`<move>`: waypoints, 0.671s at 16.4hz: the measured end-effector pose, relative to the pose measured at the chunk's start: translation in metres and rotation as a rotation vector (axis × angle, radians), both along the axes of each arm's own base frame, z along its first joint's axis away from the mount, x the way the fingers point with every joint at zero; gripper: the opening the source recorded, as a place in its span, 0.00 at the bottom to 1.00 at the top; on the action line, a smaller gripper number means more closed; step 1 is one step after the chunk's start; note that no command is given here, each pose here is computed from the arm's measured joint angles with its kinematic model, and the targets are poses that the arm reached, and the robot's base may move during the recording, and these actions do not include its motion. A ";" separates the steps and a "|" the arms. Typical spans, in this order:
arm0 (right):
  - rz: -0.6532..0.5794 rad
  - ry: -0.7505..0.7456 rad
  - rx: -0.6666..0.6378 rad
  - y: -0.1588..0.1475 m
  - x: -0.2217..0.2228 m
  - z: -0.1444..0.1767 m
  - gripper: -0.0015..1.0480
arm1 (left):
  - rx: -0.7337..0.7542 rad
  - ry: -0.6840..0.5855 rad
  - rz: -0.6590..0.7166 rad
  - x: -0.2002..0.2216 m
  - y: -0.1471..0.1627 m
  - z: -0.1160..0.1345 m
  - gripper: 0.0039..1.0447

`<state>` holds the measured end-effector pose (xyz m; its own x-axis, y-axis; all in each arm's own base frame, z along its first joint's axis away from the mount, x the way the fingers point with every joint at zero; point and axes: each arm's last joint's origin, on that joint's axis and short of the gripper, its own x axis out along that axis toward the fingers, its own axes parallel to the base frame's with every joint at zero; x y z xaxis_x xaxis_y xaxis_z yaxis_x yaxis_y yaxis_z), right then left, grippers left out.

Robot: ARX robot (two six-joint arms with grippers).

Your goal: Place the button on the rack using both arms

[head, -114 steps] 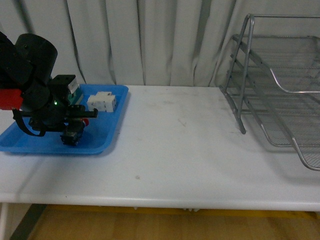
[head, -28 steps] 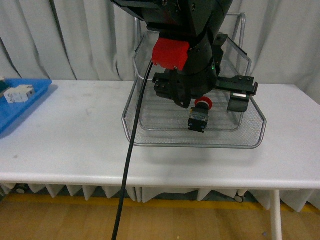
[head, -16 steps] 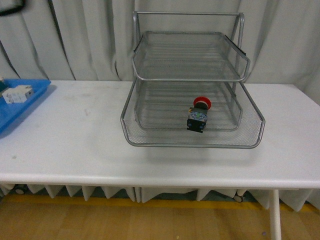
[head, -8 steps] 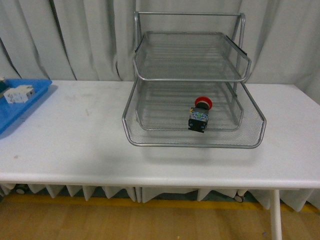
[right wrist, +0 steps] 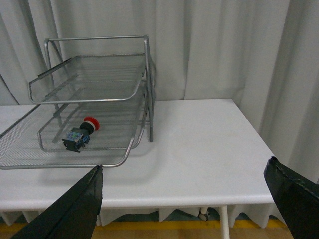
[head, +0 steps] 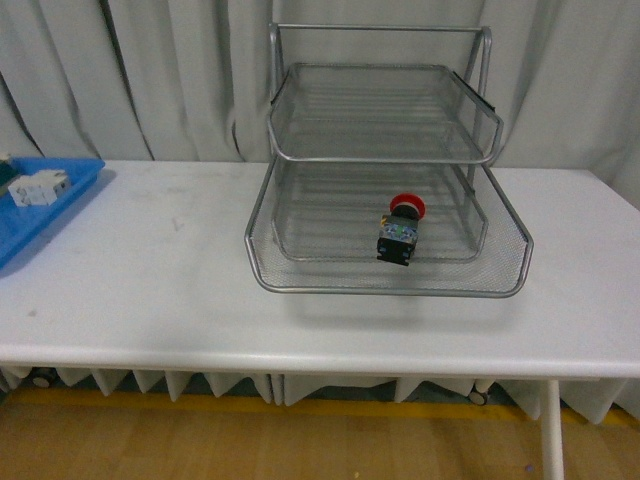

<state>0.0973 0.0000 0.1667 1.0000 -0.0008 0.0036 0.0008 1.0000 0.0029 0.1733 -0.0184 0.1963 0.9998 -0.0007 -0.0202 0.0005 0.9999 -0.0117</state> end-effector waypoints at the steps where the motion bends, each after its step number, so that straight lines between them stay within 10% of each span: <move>1: 0.000 0.000 0.000 0.000 0.000 0.000 0.94 | -0.001 -0.006 0.000 -0.006 0.003 -0.003 0.01; 11: 0.000 0.000 0.000 0.000 0.000 0.000 0.94 | -0.001 -0.045 0.000 -0.044 0.018 -0.026 0.01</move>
